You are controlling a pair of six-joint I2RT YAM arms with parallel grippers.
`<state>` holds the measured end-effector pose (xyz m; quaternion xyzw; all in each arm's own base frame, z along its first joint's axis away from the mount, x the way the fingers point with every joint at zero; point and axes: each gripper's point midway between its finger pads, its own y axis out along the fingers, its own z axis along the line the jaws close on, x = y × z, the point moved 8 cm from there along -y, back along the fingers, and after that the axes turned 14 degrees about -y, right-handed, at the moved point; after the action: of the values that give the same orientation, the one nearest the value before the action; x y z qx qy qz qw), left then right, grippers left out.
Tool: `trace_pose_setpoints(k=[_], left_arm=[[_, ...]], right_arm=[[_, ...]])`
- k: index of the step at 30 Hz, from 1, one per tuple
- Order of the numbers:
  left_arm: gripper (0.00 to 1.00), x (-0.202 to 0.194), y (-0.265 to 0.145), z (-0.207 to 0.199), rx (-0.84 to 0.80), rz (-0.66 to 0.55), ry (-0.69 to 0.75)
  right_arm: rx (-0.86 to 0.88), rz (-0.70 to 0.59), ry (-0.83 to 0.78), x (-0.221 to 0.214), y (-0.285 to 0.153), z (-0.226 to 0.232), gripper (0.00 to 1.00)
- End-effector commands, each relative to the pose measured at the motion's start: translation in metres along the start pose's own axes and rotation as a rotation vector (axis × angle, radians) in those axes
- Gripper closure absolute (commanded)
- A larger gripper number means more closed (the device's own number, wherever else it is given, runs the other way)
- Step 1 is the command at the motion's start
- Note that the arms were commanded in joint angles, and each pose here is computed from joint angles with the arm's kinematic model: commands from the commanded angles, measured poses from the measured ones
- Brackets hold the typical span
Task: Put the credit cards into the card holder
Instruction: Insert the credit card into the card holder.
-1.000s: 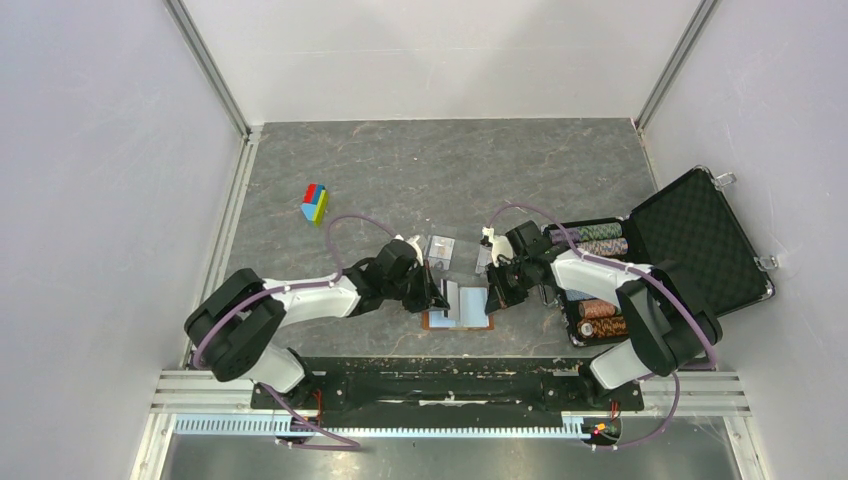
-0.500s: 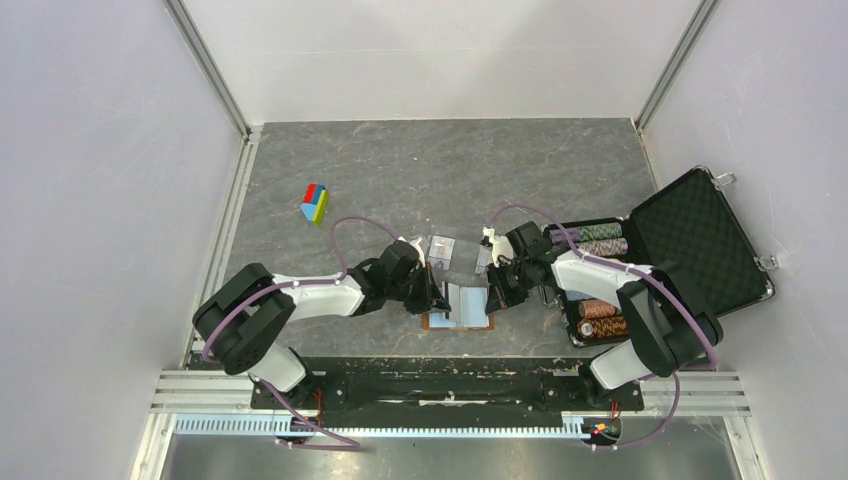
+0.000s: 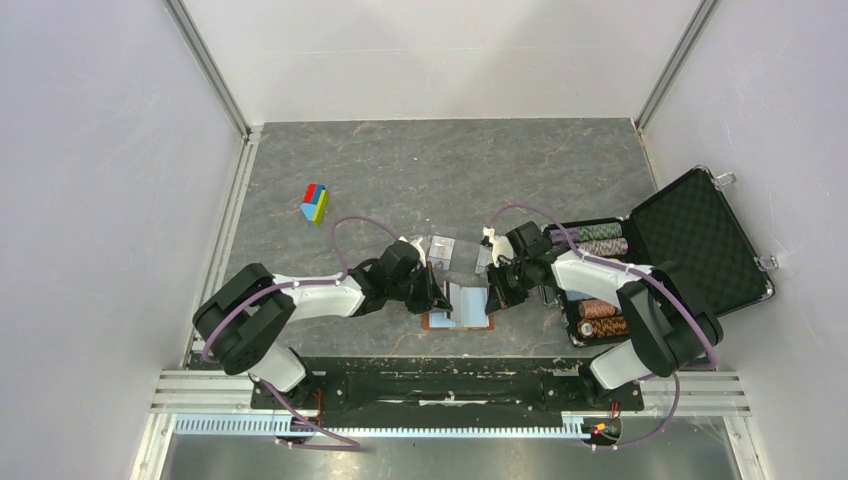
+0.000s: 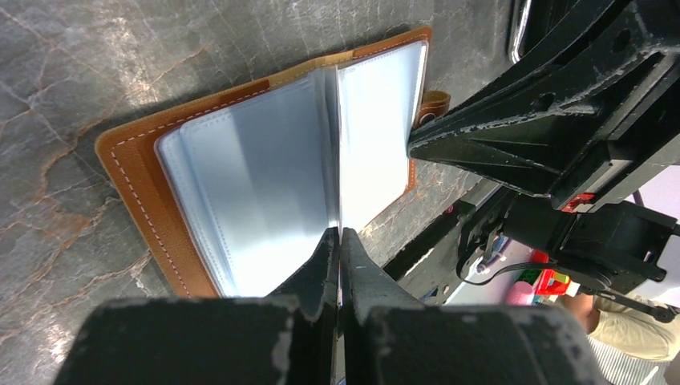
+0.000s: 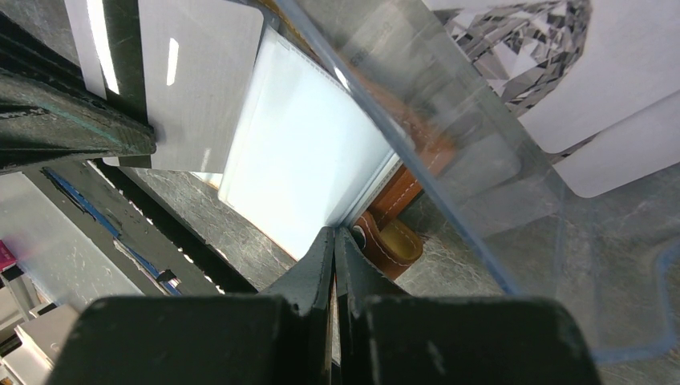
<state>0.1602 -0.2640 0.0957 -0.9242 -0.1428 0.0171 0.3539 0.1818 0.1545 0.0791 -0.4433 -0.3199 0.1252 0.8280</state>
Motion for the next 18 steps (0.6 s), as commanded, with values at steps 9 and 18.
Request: trace_pose_setpoints(k=[9, 18], left_arm=[[0.98, 0.003, -0.013, -0.032, -0.149, -0.030, -0.012], [0.98, 0.002, -0.006, -0.020, -0.081, -0.028, -0.041]], right_arm=[[-0.060, 0.046, -0.001, -0.012, 0.002, -0.006, 1.00], [-0.059, 0.049, 0.000, -0.013, 0.002, -0.006, 1.00]])
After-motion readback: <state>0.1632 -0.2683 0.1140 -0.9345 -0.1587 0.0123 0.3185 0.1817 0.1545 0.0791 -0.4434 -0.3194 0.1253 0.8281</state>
